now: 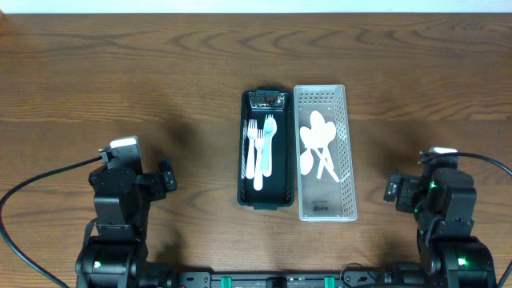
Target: Pack container
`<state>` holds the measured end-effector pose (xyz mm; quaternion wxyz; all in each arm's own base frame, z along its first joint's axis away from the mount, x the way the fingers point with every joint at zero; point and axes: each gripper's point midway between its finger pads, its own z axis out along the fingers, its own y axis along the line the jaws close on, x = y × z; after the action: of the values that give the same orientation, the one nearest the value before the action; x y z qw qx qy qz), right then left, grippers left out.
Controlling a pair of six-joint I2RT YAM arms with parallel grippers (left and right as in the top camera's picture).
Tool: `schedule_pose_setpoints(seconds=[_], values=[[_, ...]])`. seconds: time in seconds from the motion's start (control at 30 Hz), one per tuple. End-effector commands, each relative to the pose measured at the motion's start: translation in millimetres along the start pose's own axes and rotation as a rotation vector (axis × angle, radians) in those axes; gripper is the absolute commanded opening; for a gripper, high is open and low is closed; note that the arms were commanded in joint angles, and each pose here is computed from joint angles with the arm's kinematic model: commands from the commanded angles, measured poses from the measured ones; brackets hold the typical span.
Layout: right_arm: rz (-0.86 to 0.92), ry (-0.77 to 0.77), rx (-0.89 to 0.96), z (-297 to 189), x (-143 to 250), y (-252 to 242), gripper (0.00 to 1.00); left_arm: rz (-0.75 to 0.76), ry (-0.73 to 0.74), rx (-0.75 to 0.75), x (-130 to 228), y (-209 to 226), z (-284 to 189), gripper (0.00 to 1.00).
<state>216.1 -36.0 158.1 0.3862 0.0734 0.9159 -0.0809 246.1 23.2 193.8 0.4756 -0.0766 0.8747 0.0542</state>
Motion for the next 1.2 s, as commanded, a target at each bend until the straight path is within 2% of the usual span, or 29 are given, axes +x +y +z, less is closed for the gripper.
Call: schedule_pose_setpoints(seconds=[0.0, 0.3, 0.73, 0.8, 1.03, 1.17], values=[[0.021, -0.010, 0.001, -7, 5, -2, 0.99, 0.017, 0.006, -0.014, 2, 2, 1, 0.98], [0.054, -0.314, -0.180, -46, 2, 18, 0.99, 0.017, 0.006, -0.014, 2, 2, 1, 0.98], [0.094, -0.741, -0.233, -6, -35, 35, 0.99, 0.017, 0.006, -0.014, 2, 2, 1, 0.98], [0.097, -0.775, -0.234, 0, -34, 36, 0.99, 0.017, 0.006, -0.014, 2, 2, 1, 0.98], [-0.043, -0.703, -0.271, 11, -17, 53, 0.99, 0.017, 0.006, -0.014, 2, 2, 1, 0.98], [-0.066, -0.706, -0.285, 10, -16, 58, 0.99, 0.017, 0.006, -0.014, 2, 2, 1, 0.98]])
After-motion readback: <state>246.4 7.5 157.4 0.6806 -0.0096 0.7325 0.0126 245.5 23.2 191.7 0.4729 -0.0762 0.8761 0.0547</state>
